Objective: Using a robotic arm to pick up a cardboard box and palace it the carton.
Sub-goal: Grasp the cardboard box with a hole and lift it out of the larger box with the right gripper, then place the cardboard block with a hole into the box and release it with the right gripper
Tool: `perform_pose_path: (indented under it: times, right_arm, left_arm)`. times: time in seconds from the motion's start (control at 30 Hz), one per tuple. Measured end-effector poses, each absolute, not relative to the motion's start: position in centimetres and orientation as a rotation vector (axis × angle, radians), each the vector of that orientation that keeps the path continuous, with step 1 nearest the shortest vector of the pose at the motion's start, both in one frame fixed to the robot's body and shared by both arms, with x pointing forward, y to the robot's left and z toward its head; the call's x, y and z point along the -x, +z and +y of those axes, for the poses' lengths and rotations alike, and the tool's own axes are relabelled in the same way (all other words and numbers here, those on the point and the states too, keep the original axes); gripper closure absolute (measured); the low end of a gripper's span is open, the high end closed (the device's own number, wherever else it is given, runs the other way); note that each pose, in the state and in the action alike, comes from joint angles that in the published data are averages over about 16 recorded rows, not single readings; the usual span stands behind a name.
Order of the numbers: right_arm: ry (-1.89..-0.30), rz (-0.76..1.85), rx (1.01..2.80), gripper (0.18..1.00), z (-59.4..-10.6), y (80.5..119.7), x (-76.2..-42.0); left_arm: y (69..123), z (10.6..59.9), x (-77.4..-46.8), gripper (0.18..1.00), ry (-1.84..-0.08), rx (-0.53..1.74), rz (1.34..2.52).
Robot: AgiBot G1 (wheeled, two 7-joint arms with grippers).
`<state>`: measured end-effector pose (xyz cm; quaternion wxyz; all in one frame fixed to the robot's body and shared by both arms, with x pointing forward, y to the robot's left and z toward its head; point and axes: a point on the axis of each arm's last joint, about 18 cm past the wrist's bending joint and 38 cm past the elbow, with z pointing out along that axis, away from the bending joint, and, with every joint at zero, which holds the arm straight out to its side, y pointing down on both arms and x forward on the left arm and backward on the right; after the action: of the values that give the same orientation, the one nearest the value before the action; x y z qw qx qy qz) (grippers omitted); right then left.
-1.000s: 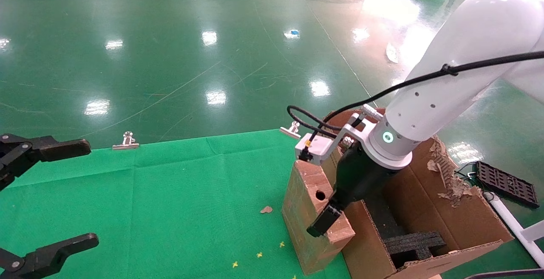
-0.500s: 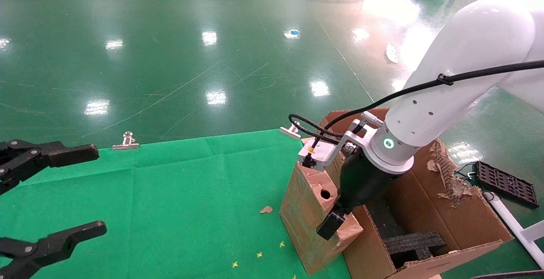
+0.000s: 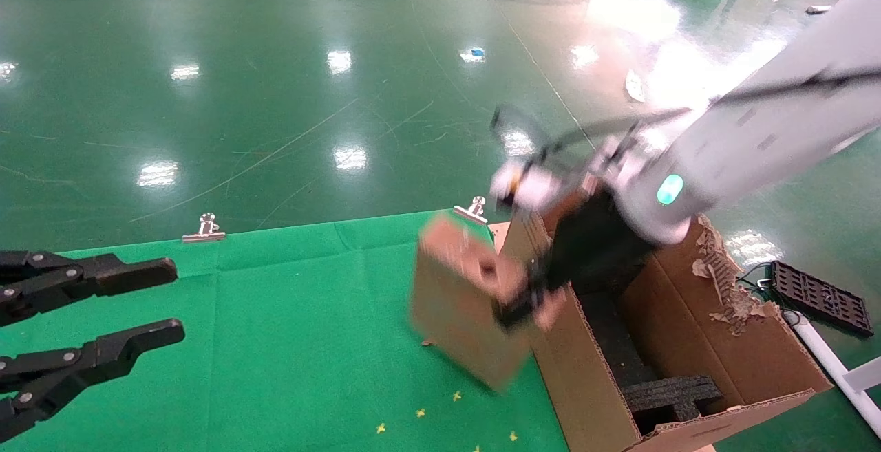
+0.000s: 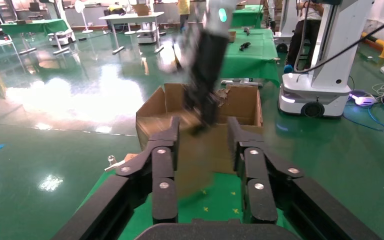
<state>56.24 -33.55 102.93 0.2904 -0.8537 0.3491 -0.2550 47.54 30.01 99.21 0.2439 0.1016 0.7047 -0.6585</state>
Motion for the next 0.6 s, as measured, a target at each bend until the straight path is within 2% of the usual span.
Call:
perform_pose_path:
  times: [0.13, 0.33, 0.47, 0.6]
  right_arm:
    - [-0.783, 0.895, 2.110, 0.819, -36.6, 107.2, -55.6]
    - [-0.942, 0.925, 1.902, 0.847, -43.0, 112.2, -53.8]
    - [-1.001, 1.014, 1.826, 0.853, -47.5, 113.0, -52.6]
    - [-1.009, 1.135, 1.798, 0.854, -51.3, 112.0, -51.6]
  left_arm:
    - [99.2, 30.0, -47.5, 0.736, -1.799, -0.277, 1.925]
    - [99.2, 30.0, -47.5, 0.852, -1.799, -0.277, 1.925]
    - [99.2, 30.0, -47.5, 0.911, -1.799, -0.277, 1.925]
    - [99.2, 30.0, -47.5, 0.949, -1.799, -0.277, 1.925]
